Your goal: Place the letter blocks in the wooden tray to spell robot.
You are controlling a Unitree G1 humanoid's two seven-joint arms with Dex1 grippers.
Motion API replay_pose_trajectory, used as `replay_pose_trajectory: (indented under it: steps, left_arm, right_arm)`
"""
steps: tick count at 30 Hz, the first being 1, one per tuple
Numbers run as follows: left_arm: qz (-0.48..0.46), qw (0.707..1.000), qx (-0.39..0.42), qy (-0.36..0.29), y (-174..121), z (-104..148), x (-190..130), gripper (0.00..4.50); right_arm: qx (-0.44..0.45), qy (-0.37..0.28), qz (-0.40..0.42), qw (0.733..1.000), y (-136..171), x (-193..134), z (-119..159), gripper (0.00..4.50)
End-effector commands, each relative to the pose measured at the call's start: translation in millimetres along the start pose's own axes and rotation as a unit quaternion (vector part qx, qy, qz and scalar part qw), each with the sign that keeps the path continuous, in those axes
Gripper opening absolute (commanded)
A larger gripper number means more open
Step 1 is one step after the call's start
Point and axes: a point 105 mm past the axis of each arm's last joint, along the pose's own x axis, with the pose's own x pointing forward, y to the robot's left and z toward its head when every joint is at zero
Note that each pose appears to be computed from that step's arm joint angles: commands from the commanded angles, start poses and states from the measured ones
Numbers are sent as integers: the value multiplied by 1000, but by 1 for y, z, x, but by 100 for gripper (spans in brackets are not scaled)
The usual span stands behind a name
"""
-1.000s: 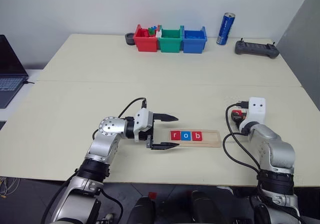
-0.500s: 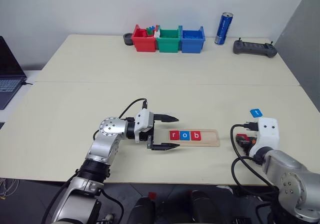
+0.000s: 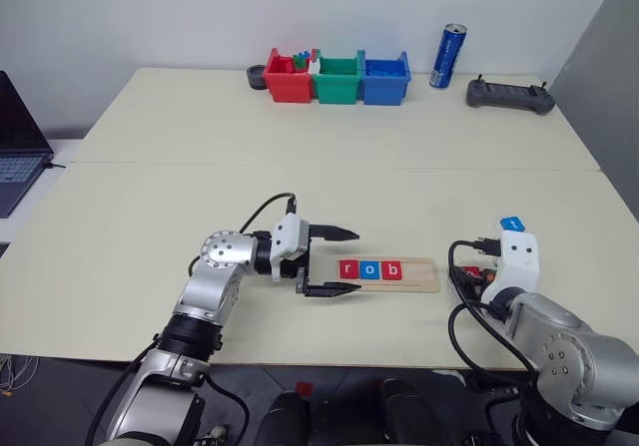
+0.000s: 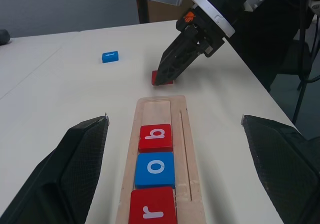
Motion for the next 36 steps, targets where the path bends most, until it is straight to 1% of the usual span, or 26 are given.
replay_pose_trajectory:
  steps: [1,3,5,7,10,12,13,14,15,16,18,21,24,27,30,36]
  left_arm:
    - [0,1000,14,-8,2,9,1,450]
    - [1,1000,13,-7,2,8,0,450]
    - [1,1000,12,-6,3,8,0,450]
    - [1,1000,13,-7,3,8,1,450]
    - [0,1000,14,-8,5,8,2,450]
    - [-2,1000,15,-8,6,8,3,450]
    - [-4,1000,15,-8,6,8,4,450]
    - [-5,1000,15,-9,6,8,5,450]
    - [-6,1000,15,-10,6,8,5,450]
    - [-7,1000,16,-10,7,8,6,450]
    - [-8,1000,16,-11,7,8,7,450]
    - [-10,1000,17,-13,7,8,8,450]
    - [-11,1000,17,-14,7,8,9,450]
    - [-9,1000,18,-16,7,9,10,450]
    - [-8,1000,18,-16,7,9,10,450]
    - [-7,1000,20,-14,5,10,7,450]
  right_arm:
    - [-14,-16,6,1000,5,-3,8,448]
    - [-32,-50,-8,998,1,-6,24,448]
    - [-62,-97,-22,993,-4,-8,49,448]
    - [-92,-137,-12,986,-2,-9,73,448]
    - [-151,-165,48,974,10,-10,95,448]
    - [-219,-173,118,953,20,-13,99,448]
    - [-261,-177,172,933,27,-17,96,448]
    - [-285,-170,222,917,29,-20,88,448]
    - [-304,-162,263,901,29,-23,80,448]
    - [-343,-155,295,878,24,-26,71,448]
    - [-393,-121,337,847,8,-27,55,448]
    - [-434,-86,362,821,-16,-23,47,448]
    - [-490,-49,376,785,-33,-16,38,448]
    - [-496,-34,393,773,-39,-8,34,448]
    - [-515,-25,411,752,-39,0,30,448]
    - [-520,-12,424,742,-39,15,25,448]
